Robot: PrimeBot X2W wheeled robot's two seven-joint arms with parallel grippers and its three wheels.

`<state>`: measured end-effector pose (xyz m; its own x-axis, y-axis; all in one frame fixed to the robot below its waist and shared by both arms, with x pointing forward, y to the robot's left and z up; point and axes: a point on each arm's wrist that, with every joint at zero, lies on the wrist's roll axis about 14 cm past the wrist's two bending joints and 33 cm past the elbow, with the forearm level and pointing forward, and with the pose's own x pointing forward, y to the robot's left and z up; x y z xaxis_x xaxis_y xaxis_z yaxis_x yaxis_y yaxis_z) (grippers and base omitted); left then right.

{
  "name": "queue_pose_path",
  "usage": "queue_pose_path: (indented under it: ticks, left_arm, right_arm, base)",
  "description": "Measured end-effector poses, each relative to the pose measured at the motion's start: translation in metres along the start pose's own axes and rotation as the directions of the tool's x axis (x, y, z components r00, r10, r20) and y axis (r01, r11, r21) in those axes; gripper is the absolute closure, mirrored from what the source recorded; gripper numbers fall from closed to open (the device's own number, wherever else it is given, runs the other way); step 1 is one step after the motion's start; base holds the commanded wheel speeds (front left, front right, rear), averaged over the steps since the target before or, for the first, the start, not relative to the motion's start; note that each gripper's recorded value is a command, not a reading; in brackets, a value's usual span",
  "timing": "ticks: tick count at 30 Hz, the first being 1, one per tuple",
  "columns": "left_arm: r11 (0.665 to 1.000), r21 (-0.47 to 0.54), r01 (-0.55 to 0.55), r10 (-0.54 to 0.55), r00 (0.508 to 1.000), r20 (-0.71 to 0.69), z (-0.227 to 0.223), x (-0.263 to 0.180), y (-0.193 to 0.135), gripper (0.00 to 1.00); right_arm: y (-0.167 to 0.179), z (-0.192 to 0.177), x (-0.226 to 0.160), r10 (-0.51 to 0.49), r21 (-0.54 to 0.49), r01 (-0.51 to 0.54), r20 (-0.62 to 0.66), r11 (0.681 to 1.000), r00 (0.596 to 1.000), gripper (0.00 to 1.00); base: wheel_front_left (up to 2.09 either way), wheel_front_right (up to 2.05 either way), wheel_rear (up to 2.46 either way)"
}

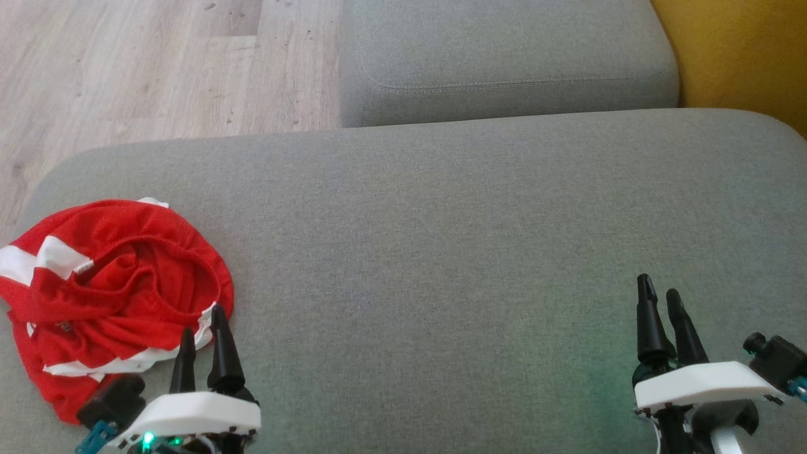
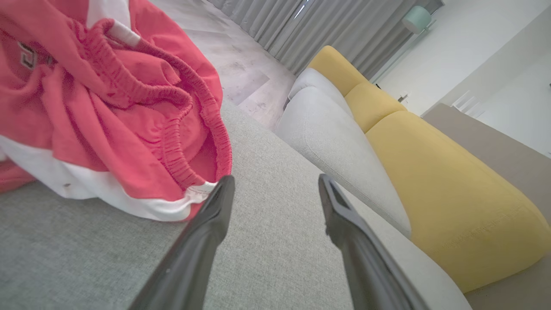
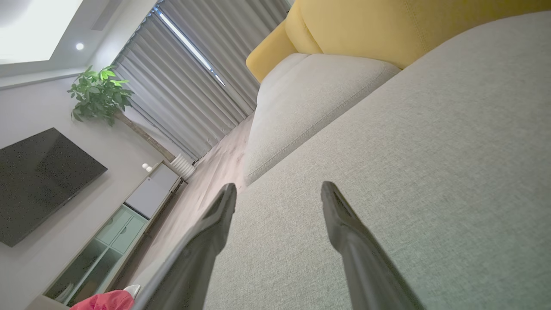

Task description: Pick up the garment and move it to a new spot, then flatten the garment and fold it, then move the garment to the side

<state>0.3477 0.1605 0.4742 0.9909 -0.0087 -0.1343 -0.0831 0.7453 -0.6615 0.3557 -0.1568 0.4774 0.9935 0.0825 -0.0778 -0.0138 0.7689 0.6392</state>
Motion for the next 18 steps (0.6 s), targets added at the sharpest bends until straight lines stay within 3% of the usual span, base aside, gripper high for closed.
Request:
queue_pose_path:
  ticks: [18]
  left_arm:
    - [0.978,0.210,0.009,-0.017,0.999,0.032,-0.0017,-0.0066,-0.0087,0.00]
  right_arm:
    - [0.0093,0.0025,0.0009,0.043,-0.221,-0.038,0.018,0.974,0.999,0.00]
  base:
    - [0.00,0.00,0.00]
